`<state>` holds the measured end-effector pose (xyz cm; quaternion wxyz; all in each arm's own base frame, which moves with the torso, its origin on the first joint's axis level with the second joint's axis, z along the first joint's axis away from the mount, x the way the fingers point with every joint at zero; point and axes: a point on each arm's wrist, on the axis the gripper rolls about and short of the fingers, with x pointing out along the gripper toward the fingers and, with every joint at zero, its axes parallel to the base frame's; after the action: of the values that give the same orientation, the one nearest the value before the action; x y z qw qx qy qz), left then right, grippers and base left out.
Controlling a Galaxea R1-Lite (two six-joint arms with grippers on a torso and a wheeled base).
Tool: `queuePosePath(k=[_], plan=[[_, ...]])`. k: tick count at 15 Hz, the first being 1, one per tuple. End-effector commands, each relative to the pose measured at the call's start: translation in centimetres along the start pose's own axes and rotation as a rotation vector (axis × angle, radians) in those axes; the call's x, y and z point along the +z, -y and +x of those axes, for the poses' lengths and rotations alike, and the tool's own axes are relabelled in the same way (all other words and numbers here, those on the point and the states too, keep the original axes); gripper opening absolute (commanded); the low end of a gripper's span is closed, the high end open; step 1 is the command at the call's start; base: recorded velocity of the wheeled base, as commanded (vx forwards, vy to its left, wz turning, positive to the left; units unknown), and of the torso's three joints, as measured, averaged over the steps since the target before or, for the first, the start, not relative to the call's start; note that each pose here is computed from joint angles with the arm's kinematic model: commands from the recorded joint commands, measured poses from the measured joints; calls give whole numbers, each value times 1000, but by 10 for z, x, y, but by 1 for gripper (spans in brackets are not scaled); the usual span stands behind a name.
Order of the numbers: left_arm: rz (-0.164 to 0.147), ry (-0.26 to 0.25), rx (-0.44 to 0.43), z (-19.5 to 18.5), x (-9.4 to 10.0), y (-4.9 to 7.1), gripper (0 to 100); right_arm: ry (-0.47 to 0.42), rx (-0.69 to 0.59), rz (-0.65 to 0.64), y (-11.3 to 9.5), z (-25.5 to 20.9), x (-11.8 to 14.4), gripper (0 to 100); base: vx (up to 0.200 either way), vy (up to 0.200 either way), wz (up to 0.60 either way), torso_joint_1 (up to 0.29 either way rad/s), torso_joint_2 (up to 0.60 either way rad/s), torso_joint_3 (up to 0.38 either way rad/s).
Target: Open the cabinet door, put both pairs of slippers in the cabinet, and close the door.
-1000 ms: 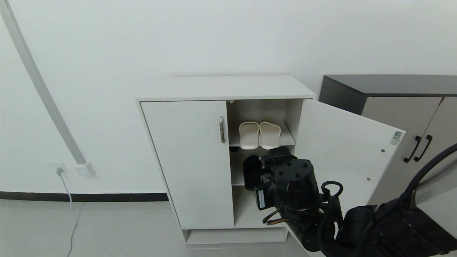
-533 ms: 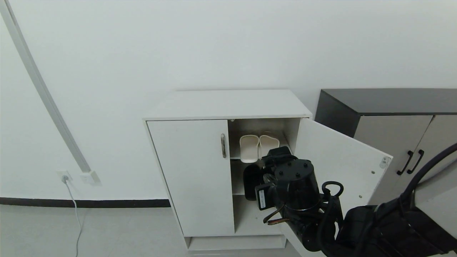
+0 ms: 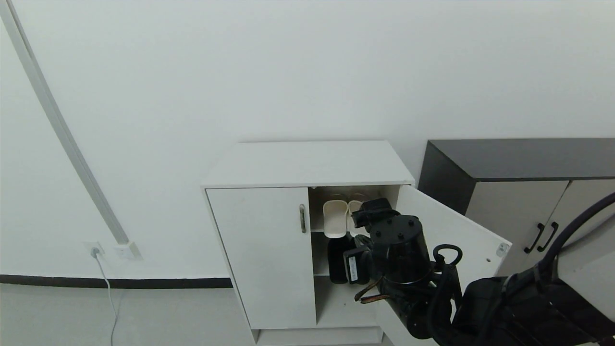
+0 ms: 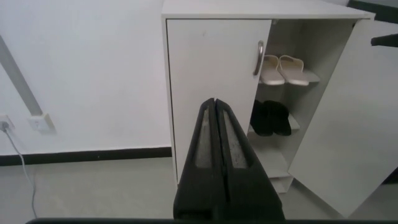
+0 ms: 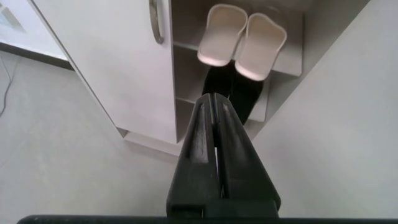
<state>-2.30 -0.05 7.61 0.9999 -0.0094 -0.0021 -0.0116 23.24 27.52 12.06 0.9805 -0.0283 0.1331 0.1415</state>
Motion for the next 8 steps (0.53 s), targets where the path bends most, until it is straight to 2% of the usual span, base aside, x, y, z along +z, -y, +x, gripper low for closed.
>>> queuePosePath(k=[1,5,8], plan=[[-1,0,0,0,0,0,0,2,1,2,0,0,0,0,0,0,0,242,-564,-330],[-6,-1,0,0,0,0,0,1,-6,4,2,1,0,0,0,0,0,264,-591,-332],[-6,-1,0,0,0,0,0,-2,-17,4,5,4,0,0,0,0,0,212,-476,-263]])
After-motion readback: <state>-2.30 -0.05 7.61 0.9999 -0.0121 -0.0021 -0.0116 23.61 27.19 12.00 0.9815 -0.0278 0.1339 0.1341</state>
